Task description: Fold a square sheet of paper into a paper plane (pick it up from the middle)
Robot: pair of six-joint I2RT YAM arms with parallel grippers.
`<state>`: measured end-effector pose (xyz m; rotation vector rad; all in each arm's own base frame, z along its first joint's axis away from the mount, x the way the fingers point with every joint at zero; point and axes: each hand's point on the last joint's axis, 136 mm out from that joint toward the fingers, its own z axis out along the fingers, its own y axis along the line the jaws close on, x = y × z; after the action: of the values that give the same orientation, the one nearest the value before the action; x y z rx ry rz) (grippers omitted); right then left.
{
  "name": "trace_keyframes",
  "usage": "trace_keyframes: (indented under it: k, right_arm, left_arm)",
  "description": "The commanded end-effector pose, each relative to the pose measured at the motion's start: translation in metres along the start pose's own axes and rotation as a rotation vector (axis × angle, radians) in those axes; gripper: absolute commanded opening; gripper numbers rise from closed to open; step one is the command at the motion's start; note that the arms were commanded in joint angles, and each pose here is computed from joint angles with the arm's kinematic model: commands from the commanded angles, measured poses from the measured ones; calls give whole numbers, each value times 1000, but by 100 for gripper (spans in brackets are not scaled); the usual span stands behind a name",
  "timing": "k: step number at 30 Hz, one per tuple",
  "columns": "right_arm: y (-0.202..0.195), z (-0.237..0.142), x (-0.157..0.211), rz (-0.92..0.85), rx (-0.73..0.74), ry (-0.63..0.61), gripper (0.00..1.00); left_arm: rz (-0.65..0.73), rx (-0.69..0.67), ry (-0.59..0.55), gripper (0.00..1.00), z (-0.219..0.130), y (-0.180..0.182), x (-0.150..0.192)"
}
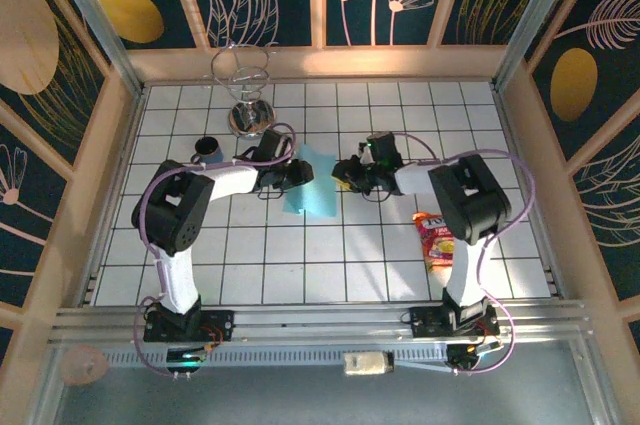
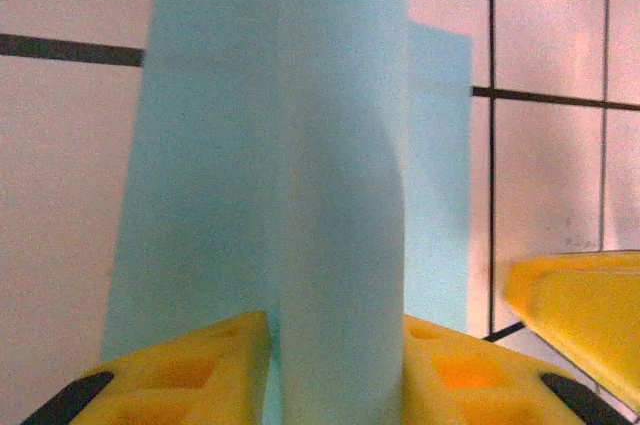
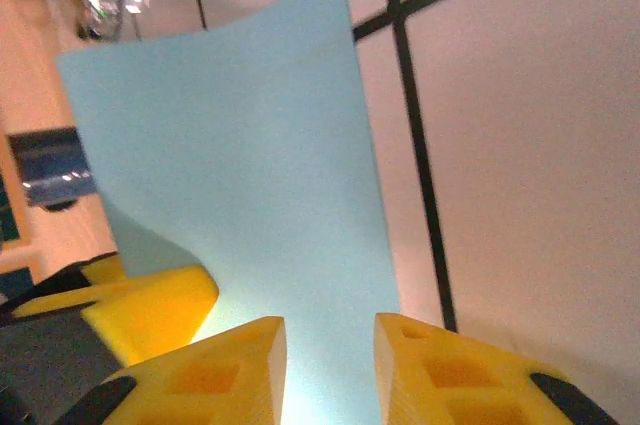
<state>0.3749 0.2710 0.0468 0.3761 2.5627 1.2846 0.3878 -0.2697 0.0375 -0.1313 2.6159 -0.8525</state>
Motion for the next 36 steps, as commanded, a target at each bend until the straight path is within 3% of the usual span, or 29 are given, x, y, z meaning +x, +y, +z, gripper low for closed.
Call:
trace_keyframes:
  k: [1, 5, 13, 17, 25, 36]
  right_arm:
    - [37, -42, -28, -98, -117, -135, 34]
    - [50, -71, -31, -165, -186, -193, 44]
    - [109, -110, -15, -295, -456, -180, 79]
    - [128, -115, -8, -330, -546, -138, 84]
    - [152, -113, 5, -399, -603, -79, 80]
    - [147, -118, 2, -402, -545, -110, 48]
  left_arm:
    - [70, 126, -84, 32, -30, -41, -21]
    - [98, 311, -132, 29, -66, -82, -30]
    - [67, 669, -164, 29, -140, -148, -44]
    - [51, 791, -154, 28, -162, -164, -47]
    - [31, 722, -118, 27, -148, -148, -42]
    - [8, 571, -134, 26, -127, -118, -47]
